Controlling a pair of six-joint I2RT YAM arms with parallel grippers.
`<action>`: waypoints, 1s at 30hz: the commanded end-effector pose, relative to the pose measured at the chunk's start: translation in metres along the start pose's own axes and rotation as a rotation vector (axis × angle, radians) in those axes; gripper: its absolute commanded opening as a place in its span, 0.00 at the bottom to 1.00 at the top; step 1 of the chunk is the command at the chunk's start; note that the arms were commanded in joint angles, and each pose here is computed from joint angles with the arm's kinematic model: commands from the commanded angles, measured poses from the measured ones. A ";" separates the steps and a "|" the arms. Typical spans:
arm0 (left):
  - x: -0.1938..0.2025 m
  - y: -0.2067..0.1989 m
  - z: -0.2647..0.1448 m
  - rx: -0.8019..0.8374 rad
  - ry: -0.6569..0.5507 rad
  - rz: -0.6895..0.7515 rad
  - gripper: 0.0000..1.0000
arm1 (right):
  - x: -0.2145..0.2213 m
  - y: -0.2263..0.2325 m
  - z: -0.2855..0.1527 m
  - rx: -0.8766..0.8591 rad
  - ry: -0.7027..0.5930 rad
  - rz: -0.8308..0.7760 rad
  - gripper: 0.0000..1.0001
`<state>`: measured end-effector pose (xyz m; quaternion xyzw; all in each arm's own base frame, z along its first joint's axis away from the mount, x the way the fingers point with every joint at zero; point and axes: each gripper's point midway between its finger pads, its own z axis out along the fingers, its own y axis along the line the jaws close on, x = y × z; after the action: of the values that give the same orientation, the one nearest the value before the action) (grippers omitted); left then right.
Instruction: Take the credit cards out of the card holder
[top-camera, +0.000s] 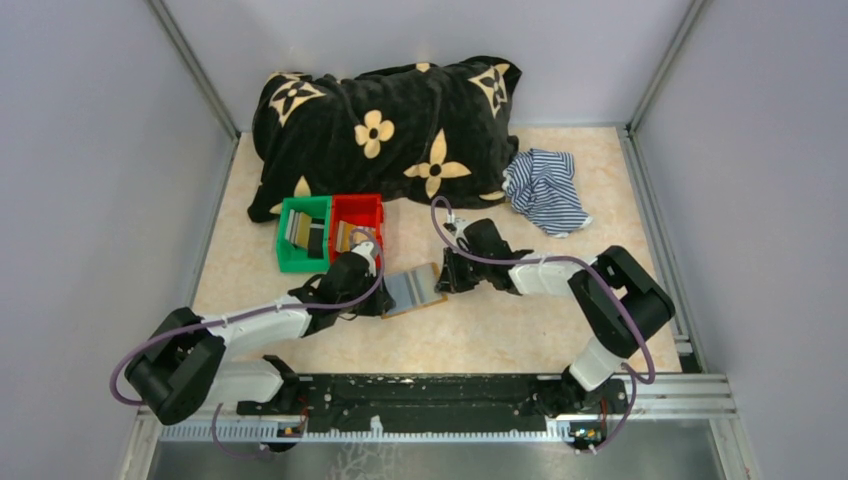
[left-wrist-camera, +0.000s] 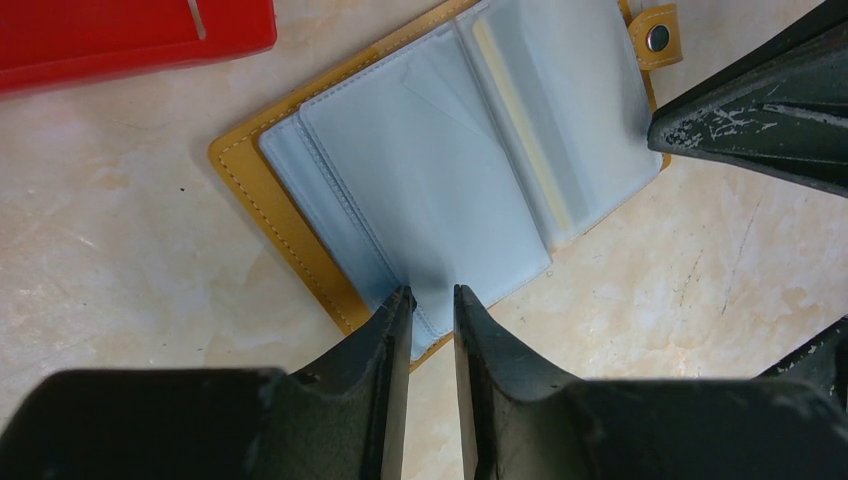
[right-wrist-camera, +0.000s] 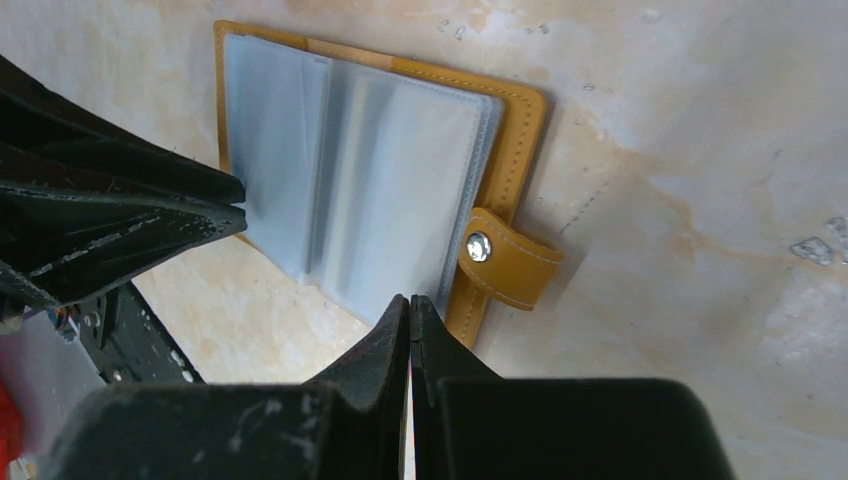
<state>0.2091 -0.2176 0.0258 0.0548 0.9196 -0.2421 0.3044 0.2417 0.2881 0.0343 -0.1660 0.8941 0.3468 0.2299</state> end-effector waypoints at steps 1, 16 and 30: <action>0.029 0.022 0.001 -0.080 0.098 0.013 0.29 | -0.013 0.020 0.005 -0.054 -0.033 -0.042 0.00; 0.031 0.025 0.000 -0.086 0.099 0.013 0.29 | -0.013 -0.004 0.002 0.058 -0.035 -0.023 0.00; 0.028 0.023 -0.001 -0.083 0.089 0.014 0.29 | -0.006 -0.006 0.010 0.018 -0.005 -0.007 0.00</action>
<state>0.2095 -0.2180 0.0259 0.0550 0.9197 -0.2420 0.3042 0.2481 0.2757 0.0224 -0.1518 0.9085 0.3121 0.2328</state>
